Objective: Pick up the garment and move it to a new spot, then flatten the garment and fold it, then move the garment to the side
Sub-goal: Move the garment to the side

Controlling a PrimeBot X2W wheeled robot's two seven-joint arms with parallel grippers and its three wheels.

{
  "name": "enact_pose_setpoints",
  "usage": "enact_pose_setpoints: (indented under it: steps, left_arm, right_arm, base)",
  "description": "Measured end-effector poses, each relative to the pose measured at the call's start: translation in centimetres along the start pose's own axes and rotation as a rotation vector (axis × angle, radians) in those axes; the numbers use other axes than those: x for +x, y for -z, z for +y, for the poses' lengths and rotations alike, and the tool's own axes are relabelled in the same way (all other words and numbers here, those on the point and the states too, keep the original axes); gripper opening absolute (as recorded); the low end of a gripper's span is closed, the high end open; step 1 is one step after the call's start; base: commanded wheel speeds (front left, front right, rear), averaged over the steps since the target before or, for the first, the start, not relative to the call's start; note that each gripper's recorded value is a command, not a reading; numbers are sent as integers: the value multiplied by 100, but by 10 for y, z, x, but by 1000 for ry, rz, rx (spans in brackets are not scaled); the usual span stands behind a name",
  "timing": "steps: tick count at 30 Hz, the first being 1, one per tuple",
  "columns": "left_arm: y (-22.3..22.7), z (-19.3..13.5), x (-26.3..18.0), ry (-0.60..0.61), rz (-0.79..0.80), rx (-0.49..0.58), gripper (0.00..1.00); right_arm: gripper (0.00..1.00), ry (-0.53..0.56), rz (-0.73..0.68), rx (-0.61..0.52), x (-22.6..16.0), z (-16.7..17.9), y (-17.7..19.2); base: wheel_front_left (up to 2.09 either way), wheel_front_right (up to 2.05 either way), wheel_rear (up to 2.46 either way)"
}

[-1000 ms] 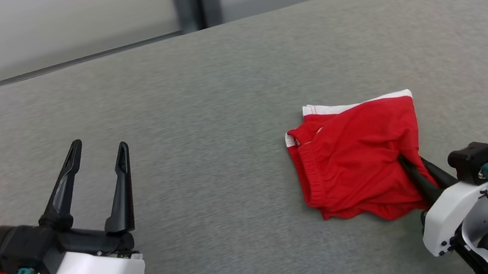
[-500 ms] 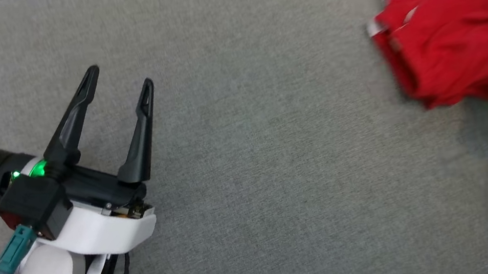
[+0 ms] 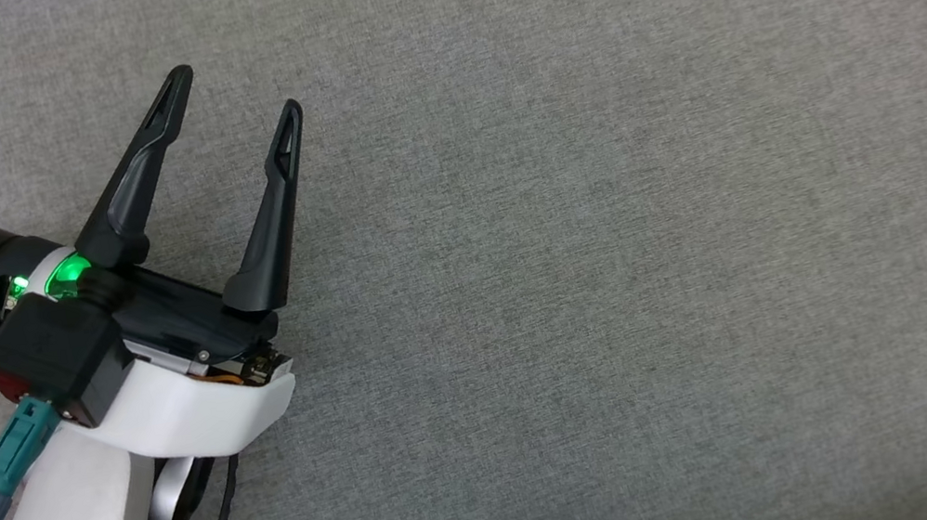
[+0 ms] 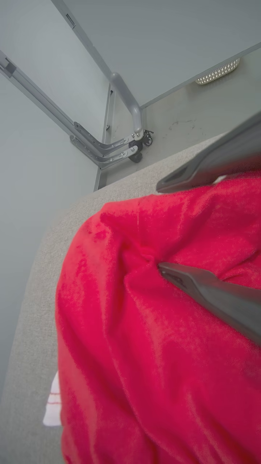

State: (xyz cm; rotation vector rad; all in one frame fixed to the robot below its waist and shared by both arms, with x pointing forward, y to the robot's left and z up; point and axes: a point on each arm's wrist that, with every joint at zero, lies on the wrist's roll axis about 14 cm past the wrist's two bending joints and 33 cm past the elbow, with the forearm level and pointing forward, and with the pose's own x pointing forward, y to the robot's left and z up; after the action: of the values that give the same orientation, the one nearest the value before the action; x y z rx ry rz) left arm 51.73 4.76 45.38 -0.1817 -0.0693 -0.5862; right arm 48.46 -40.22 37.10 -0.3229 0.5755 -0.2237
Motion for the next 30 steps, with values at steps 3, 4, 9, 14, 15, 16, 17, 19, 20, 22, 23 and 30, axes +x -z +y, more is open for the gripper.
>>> enact_pose_setpoints:
  steps: [3,4,9,14,15,16,17,19,20,22,23,30]
  left_arm:
    - [-3,-1,-1,-5,-4,-3,100]
    - [-4,-2,-2,-6,-3,-6,100]
    - [-10,0,-17,-65,9,-9,100]
    - [-26,2,-39,-138,10,-4,100]
    - [-28,3,-43,-153,11,0,100]
    - [-31,3,-48,-166,11,0,100]
    - [-33,4,-52,-180,11,1,100]
    - [-39,5,-61,-208,4,4,100]
    - [-42,5,-65,-223,3,4,100]
    - [-48,7,-75,-255,-3,2,100]
    - [-50,9,-80,-272,-6,2,100]
    - [-66,32,-129,-434,-16,22,100]
  right_arm:
    - [100,45,-34,56,-11,-9,3]
    - [100,58,-44,76,-17,-12,6]
    - [100,81,-120,174,-54,-6,15]
    - [100,32,-285,268,-101,24,-9]
    - [100,16,-310,283,-109,32,-15]
    - [100,-2,-334,292,-116,39,-21]
    - [100,-19,-359,305,-123,47,-28]
    - [100,-54,-402,323,-136,62,-41]
    - [100,-76,-425,333,-143,70,-48]
    - [100,-115,-455,335,-155,84,-59]
    - [100,-134,-473,329,-160,90,-65]
    - [100,-266,-526,345,-183,133,-93]
  base:
    - [0,0,0]
    - [0,0,0]
    - [0,0,0]
    - [0,0,0]
    - [0,0,0]
    - [0,0,0]
    - [0,0,0]
    - [0,0,0]
    - [0,0,0]
    - [0,0,0]
    - [0,0,0]
    - [0,0,0]
